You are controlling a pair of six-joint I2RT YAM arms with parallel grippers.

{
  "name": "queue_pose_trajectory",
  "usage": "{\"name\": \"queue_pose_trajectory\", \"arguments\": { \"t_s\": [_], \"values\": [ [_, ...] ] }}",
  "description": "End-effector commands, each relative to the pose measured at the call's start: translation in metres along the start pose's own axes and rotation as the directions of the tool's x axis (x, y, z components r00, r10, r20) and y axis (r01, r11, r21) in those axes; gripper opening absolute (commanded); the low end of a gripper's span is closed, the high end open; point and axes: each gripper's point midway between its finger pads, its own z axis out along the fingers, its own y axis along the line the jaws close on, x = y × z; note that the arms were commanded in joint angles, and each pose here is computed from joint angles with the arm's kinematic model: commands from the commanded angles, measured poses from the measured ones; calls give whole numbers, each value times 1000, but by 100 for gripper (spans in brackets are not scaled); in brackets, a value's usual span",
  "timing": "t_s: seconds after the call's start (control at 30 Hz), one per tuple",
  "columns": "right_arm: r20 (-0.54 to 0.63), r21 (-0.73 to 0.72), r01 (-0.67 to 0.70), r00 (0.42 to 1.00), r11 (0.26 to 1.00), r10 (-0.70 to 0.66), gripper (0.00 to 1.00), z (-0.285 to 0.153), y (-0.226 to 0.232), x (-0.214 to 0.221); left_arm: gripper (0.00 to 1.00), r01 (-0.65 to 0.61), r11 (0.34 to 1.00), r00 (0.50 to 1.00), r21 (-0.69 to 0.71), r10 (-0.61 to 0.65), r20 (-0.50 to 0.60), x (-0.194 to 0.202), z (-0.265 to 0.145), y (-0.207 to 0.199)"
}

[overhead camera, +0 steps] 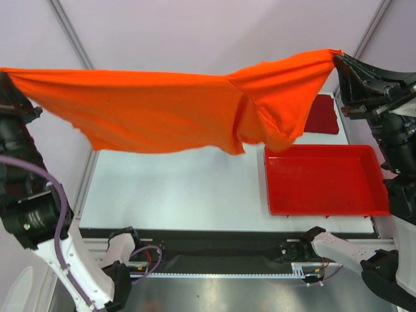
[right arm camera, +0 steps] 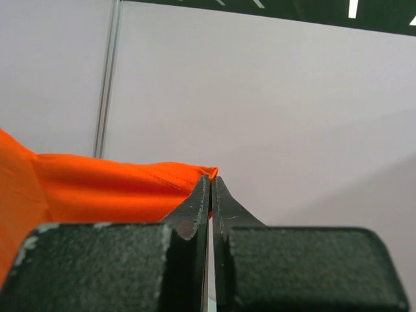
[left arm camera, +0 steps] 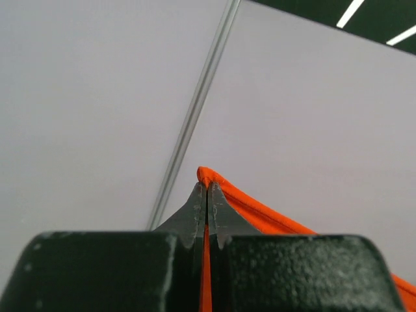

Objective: Fold and stack the t-shirts
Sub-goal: Fold the tshirt

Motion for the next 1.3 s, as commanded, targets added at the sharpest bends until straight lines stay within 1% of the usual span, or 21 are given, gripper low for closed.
{"name": "queue_pose_trajectory", "arguments": {
  "t_s": [0.0, 0.07, 0.17, 0.3, 0.33, 0.4, 0.43, 0.47, 0.5, 0.53, 0.6, 0.67, 0.73, 0.77, 0.8, 0.83, 0.9, 0.97, 1.1, 1.2, 1.27],
  "values": [
    [-128, -7, 33, 991, 999, -33, 0, 12, 1, 41, 0, -80, 991, 996, -107, 75, -42, 8, 3, 23],
    [-119, -8, 35, 992, 999, -36, 0, 19, 0, 39, 0, -83, 989, 996, -119, 78, -51, 12, 5, 26],
    [-158, -31, 21, 987, 999, -25, 0, 48, 7, 67, 0, -103, 987, 989, -127, 89, -116, 43, 20, 35],
    [-263, -81, -6, 965, 997, -15, 0, 95, 21, 144, 1, -176, 968, 960, -182, 128, -249, 119, 41, 69],
    [-331, -93, -30, 944, 995, -2, 0, 111, 26, 190, 0, -210, 957, 930, -199, 133, -343, 165, 42, 87],
    [-390, -119, -62, 921, 991, 10, 0, 122, 36, 237, 0, -252, 942, 905, -221, 149, -398, 205, 44, 107],
    [-442, -123, -92, 897, 988, 29, 0, 131, 43, 280, 0, -295, 926, 855, -235, 146, -498, 260, 34, 131],
    [-485, -126, -106, 874, 986, 33, 0, 133, 46, 311, 0, -312, 918, 831, -246, 139, -538, 288, 28, 143],
    [-522, -137, -131, 852, 982, 40, 0, 132, 52, 338, 0, -328, 907, 835, -266, 147, -530, 302, 30, 154],
    [-586, -138, -155, 809, 978, 45, 0, 131, 60, 390, 0, -372, 890, 766, -263, 135, -629, 360, 9, 178],
    [-647, -140, -181, 761, 973, 48, 0, 126, 69, 441, 0, -392, 880, 747, -270, 132, -652, 398, 3, 195],
    [-727, -135, -207, 686, 969, 46, 0, 114, 80, 513, 0, -413, 867, 683, -279, 92, -725, 454, -16, 216],
    [-757, -129, -198, 652, 972, 33, 0, 111, 81, 548, 0, -408, 866, 671, -289, 70, -738, 478, -13, 224],
    [-789, -119, -199, 613, 973, 29, 0, 101, 86, 584, 0, -422, 859, 623, -292, 41, -781, 508, -20, 235],
    [-798, -110, -196, 602, 974, 31, 0, 99, 85, 599, 0, -408, 864, 631, -293, 35, -775, 512, -7, 232],
    [-797, -116, -191, 604, 975, 23, 0, 107, 83, 598, 0, -401, 870, 612, -287, 21, -790, 523, -5, 233],
    [-830, -115, -184, 558, 976, 7, 0, 97, 86, 631, 0, -396, 874, 593, -283, 7, -805, 537, 7, 233],
    [-827, -108, -169, 562, 980, 6, 0, 102, 81, 630, 0, -377, 881, 603, -286, -1, -798, 537, 15, 230],
    [-806, -83, -152, 592, 985, 23, 0, 112, 66, 606, 0, -313, 909, 630, -275, -18, -776, 525, 39, 211],
    [-780, -78, -134, 625, 988, 23, 0, 122, 55, 570, 0, -273, 921, 633, -278, -45, -773, 510, 42, 198],
    [-742, -67, -122, 669, 990, 32, 0, 132, 46, 527, 0, -212, 939, 668, -270, -63, -741, 488, 50, 181]
  ]
}}
